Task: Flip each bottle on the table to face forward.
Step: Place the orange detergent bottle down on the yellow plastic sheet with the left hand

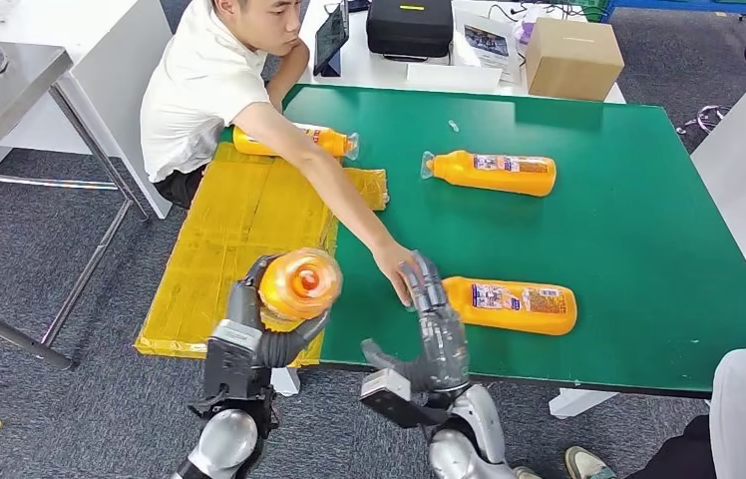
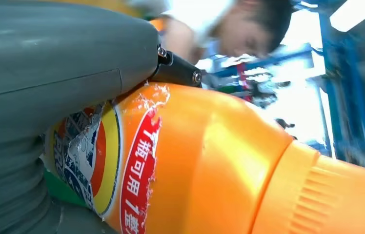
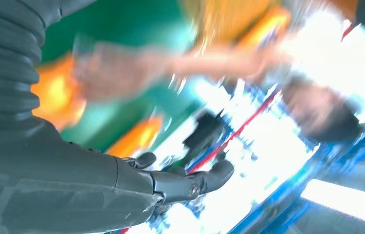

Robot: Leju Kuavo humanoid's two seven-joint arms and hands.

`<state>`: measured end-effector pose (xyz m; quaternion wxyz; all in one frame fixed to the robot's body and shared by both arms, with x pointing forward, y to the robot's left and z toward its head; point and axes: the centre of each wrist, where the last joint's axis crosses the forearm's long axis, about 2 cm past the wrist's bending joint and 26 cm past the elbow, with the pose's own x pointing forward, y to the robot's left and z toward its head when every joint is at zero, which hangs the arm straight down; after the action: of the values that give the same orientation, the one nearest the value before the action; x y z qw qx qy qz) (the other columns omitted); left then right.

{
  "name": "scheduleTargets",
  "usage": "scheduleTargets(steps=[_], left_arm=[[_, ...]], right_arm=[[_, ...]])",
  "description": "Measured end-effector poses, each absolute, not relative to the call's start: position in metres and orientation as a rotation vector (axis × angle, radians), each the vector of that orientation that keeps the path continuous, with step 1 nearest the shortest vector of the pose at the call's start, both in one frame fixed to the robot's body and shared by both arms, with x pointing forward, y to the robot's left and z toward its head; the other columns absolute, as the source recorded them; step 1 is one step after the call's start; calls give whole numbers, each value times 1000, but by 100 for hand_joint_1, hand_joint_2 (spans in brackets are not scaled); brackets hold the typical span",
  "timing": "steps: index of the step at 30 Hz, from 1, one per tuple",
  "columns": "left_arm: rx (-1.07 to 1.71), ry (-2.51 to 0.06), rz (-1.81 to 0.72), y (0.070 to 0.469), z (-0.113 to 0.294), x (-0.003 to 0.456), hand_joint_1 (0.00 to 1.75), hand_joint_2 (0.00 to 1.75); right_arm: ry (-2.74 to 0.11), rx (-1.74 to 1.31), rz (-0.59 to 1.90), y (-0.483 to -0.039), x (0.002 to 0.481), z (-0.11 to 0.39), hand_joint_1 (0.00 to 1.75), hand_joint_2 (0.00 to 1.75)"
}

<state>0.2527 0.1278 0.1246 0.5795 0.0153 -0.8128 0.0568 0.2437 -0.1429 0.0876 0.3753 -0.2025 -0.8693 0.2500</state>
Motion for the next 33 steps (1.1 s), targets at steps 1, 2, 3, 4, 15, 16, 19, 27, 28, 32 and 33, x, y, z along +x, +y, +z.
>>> scheduleTargets(steps=[1,2,3,4,15,16,19,27,28,32,33], left_arm=[[62,-1908,104,130,123,255,175,175],[82,-1903,92,131,121,256,175,175],[98,-1895,89,133,119,257,175,175],[116,-1889,84,135,118,258,175,175],[489,-1807,-342,152,107,282,175,175],[545,-1779,-424,154,105,287,175,175],[645,-1722,-562,161,100,299,175,175],[689,-1668,-624,169,95,312,175,175],[698,-1653,-648,169,95,313,175,175],[726,-1526,-840,170,94,326,175,175],[719,-1494,-887,170,94,330,175,175]], right_arm=[[-2234,-548,625,-148,245,90,0,175],[-2245,-570,616,-153,245,92,0,175],[-2255,-588,610,-156,245,93,0,175],[-2263,-605,604,-159,244,94,0,175],[-2252,-666,486,-176,246,102,0,175],[-2250,-659,481,-176,246,102,0,175],[-2250,-636,476,-174,247,104,0,175],[-2258,-622,481,-172,247,105,0,175],[-2257,-616,482,-172,247,105,0,175],[-2247,-556,489,-171,249,106,0,175],[-2245,-540,490,-170,249,106,0,175]])
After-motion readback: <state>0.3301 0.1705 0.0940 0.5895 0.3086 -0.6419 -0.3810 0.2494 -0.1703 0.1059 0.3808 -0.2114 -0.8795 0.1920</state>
